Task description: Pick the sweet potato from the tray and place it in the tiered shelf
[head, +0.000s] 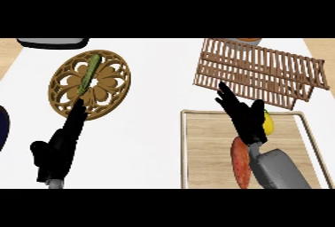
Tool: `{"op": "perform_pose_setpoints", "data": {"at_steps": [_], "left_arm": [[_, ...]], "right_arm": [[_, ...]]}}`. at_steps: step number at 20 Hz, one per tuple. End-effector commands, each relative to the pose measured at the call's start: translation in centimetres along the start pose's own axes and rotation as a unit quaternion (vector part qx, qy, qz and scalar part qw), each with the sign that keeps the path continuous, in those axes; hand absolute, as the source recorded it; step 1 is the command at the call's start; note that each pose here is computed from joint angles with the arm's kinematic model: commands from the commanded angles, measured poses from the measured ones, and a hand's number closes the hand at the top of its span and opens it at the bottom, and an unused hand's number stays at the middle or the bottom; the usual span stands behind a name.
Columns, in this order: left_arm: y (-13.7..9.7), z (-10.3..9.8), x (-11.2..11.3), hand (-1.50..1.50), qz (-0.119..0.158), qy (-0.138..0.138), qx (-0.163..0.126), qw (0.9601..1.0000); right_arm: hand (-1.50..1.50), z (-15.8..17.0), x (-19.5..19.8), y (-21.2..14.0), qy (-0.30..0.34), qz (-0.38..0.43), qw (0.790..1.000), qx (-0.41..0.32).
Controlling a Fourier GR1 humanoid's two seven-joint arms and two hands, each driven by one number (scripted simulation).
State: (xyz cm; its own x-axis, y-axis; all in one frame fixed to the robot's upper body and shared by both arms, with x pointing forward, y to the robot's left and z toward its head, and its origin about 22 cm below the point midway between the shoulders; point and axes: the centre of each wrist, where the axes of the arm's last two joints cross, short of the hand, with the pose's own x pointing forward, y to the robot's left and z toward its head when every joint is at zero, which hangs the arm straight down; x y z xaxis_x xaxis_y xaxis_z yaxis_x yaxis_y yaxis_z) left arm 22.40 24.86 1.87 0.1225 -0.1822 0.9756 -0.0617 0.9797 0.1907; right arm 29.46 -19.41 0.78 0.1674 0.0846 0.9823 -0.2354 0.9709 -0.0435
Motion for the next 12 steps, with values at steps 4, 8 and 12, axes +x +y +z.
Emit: {"op": "perform_pose_setpoints", "data": {"at_steps": [4,8,12], "left_arm": [[6.3,-1.3,-1.2,0.0,-0.021,0.024,0.055,0.998],[6.8,0.1,-2.4,0.0,-0.019,0.063,0.07,0.9953],[8.1,0.8,-3.3,0.0,-0.014,0.068,0.049,0.9964]], "right_arm": [[1.5,-0.8,4.3,2.2,-0.116,0.054,0.984,-0.123],[1.5,1.3,-0.4,-7.6,-0.017,0.212,0.906,-0.367],[-1.5,1.9,-2.1,1.5,-0.079,0.187,0.888,-0.413]]}}
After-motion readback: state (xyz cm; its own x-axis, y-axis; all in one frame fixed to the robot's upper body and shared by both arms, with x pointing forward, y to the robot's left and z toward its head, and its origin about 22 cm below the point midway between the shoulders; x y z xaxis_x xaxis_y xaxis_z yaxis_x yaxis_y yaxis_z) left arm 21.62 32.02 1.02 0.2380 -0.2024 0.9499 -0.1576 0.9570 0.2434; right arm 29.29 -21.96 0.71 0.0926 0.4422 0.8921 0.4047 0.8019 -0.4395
